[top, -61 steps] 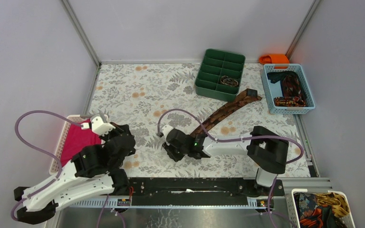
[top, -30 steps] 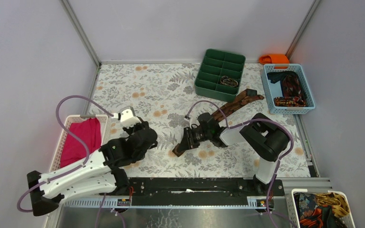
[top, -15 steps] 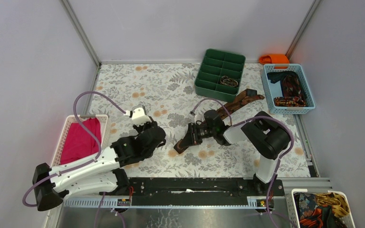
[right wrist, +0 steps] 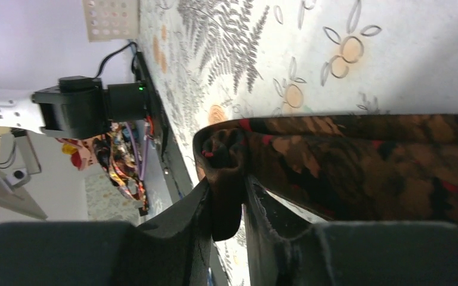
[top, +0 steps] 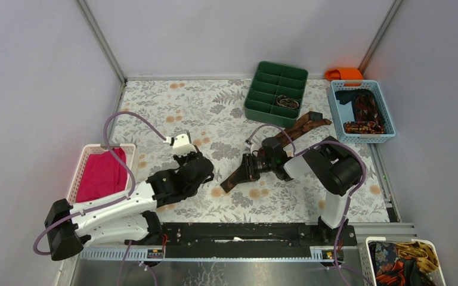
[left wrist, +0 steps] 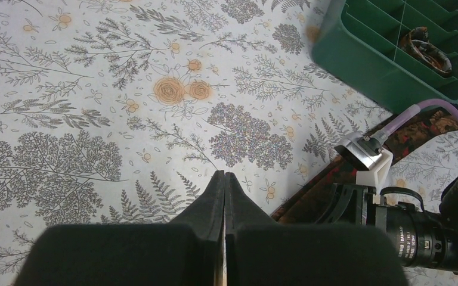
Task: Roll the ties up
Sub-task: Roll the tie at the center of the board.
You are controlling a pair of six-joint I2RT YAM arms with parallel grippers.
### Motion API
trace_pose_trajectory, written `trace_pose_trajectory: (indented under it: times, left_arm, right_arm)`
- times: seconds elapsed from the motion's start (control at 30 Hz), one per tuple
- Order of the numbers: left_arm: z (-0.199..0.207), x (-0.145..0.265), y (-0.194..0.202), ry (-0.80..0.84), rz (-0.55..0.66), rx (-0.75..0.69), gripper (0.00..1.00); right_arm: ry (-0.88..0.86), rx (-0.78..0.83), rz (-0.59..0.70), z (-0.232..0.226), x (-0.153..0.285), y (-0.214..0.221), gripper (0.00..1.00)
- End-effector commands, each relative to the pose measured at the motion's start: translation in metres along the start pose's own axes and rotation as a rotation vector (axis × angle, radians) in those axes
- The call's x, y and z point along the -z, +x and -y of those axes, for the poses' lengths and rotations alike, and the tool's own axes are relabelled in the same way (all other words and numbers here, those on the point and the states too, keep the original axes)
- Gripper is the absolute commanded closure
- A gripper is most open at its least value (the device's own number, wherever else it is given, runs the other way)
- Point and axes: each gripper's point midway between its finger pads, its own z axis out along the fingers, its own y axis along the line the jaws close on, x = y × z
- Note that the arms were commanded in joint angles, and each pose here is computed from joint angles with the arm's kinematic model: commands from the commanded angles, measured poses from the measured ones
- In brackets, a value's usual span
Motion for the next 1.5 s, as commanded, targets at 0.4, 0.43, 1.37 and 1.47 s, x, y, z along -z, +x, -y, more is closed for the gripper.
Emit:
trace_pose_trajectory:
  times: [0.4, 0.43, 1.37, 1.47]
  left_arm:
    - [0.019, -0.016, 0.021, 0.027, -0.016, -0.025, 1.0]
    - [0.019, -0.017, 0.023, 0.026, -0.022, -0.026, 1.0]
    - [0.018, -0.103, 0.1, 0.347, -0.354, 0.102, 1.0]
    - [0.024, -0.105, 0.112, 0.409, -0.396, 0.121, 1.0]
  right_arm:
    - [0.222, 0.124, 0.024, 0.018, 0.015, -0.016, 0.53]
    - [0.232, 0.13, 0.027, 0.016, 0.016, -0.018, 0.54]
    - [0.516, 0.356, 0.132, -0.019, 0.037, -0.037, 0.57]
    - [0.565, 0.384, 0.142, -0.027, 0.046, -0.022, 0.57]
